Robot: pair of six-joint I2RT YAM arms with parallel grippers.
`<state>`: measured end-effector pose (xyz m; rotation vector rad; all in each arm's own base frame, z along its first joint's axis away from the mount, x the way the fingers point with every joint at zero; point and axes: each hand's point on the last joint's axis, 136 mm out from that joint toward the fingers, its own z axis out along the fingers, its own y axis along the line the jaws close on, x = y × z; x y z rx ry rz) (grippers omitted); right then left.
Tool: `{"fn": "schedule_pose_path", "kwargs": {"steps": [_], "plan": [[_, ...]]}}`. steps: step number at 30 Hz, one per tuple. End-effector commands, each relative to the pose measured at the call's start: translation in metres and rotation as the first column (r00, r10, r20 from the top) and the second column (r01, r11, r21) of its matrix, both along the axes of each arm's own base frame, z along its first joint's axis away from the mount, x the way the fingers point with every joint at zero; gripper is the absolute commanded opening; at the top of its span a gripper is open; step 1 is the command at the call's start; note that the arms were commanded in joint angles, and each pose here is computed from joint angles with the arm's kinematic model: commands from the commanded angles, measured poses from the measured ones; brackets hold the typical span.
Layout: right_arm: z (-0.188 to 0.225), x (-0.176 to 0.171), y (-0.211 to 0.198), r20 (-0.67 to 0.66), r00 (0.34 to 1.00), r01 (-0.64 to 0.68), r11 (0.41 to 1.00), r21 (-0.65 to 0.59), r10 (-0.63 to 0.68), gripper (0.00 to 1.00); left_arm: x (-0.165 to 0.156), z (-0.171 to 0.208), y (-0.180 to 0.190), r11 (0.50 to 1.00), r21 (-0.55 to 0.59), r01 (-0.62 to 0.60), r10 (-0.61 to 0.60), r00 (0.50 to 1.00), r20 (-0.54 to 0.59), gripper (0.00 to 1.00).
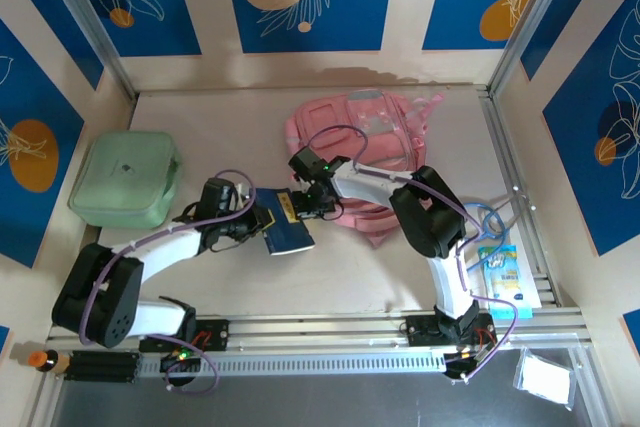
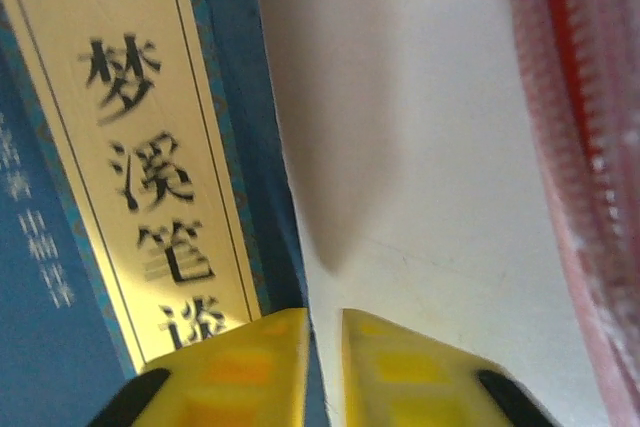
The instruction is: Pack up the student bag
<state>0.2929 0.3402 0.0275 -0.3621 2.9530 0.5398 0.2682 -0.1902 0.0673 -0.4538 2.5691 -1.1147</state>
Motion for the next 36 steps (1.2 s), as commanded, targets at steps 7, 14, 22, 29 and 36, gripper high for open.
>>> {"fn": "schedule_pose_path", "kwargs": {"steps": [7, 14, 22, 29, 36], "plan": [[0.087, 0.010, -0.011, 0.230, 0.970, 0.025, 0.973, 0.228, -0.079, 0.50, 0.014, 0.032, 0.041, 0.985, 0.102, -0.139, 0.131, 0.988, 0.087, 0.00], [0.144, 0.019, -0.037, 0.211, 0.939, 0.134, 0.853, 0.504, -0.272, 0.68, 0.060, 0.137, 0.023, 0.989, -0.062, -0.132, 0.146, 0.918, 0.370, 0.00], [0.202, 0.045, -0.074, -0.019, 0.893, 0.298, 0.559, 0.773, -0.449, 0.78, 0.118, 0.220, -0.016, 0.925, -0.361, -0.117, 0.295, 0.821, 0.490, 0.00], [0.217, 0.054, -0.076, -0.176, 0.880, 0.349, 0.350, 0.869, -0.442, 0.84, 0.136, 0.234, -0.044, 0.872, -0.479, -0.101, 0.348, 0.816, 0.462, 0.00], [0.204, 0.060, -0.062, -0.253, 0.873, 0.381, 0.260, 0.887, -0.417, 0.84, 0.130, 0.228, -0.065, 0.837, -0.542, -0.081, 0.350, 0.840, 0.415, 0.00]]}}
